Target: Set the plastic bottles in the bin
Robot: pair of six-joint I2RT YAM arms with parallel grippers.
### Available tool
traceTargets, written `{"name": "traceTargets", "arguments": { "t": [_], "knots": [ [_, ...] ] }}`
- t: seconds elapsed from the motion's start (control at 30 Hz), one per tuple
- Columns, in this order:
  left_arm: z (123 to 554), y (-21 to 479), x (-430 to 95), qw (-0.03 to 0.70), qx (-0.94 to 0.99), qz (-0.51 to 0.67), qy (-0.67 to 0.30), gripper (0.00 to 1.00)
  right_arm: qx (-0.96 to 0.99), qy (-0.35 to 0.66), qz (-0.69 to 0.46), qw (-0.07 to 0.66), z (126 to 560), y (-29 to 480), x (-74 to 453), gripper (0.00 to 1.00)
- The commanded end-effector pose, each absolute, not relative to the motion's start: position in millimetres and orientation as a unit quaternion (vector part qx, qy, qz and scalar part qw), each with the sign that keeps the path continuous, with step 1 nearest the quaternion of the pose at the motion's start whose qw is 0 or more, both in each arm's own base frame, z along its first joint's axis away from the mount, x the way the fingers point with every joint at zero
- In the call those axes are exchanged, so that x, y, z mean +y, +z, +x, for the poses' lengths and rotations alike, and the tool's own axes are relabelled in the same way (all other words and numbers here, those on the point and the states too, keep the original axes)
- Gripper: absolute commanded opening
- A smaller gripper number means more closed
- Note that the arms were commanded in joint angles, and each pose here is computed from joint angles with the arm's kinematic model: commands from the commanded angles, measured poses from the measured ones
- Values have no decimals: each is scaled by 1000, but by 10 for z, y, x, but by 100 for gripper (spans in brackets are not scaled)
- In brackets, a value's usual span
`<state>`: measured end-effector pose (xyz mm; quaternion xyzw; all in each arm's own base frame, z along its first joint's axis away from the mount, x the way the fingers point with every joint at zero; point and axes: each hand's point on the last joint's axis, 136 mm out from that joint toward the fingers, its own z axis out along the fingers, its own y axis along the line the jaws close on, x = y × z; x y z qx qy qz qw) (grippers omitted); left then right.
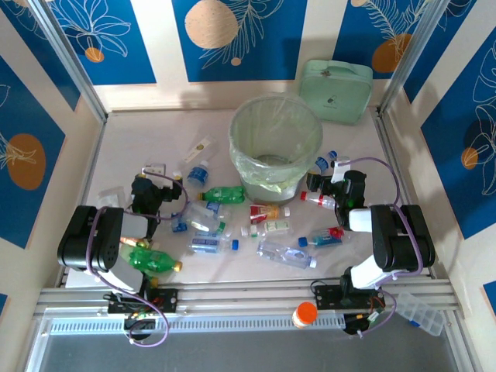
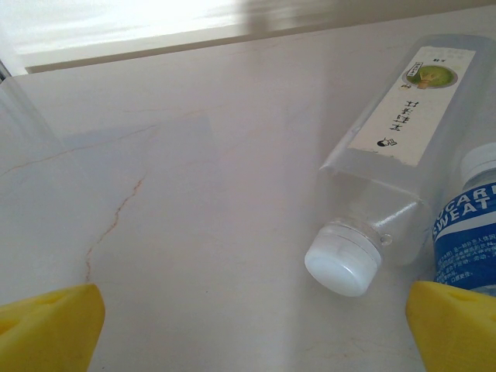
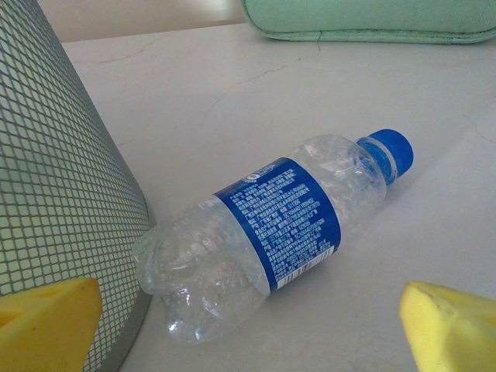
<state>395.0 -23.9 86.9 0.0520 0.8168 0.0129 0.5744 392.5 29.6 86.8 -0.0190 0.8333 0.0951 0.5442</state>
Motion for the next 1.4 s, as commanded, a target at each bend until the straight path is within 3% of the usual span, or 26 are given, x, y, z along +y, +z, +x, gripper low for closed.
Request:
{"name": "traceTargets", "arguments": {
  "t": [0.0,0.37,0.63,0.73,0.97,1.07,1.2,1.27,1.37],
  "knots": [
    [3973,913,-236,578,814,51,9,99,827,100,-22,552,3965,945,309,99],
    [3849,1191,-143,599,799,29,38,99,832,114,-10,542,3955,1182,264,99],
    [3763,2142,-8,665,743,-14,75,99,815,121,30,567,3794,2034,235,99],
    [3707,2626,-26,684,724,-63,60,99,803,143,88,572,3565,2291,292,99],
    [3135,3201,-490,696,711,-94,-33,99,777,233,26,584,2431,2633,961,99],
    [2826,3201,-507,634,757,-144,-63,99,766,267,-72,580,1995,2826,1213,99],
    [2384,3141,-555,476,862,-152,-83,99,786,269,-188,525,1598,2974,1419,99],
    [2169,3150,-550,419,896,-126,-73,99,810,252,-187,495,1543,3056,1392,99],
    [1822,2955,-172,360,904,-229,-14,99,870,215,-99,432,1504,3237,1171,99]
  ]
}}
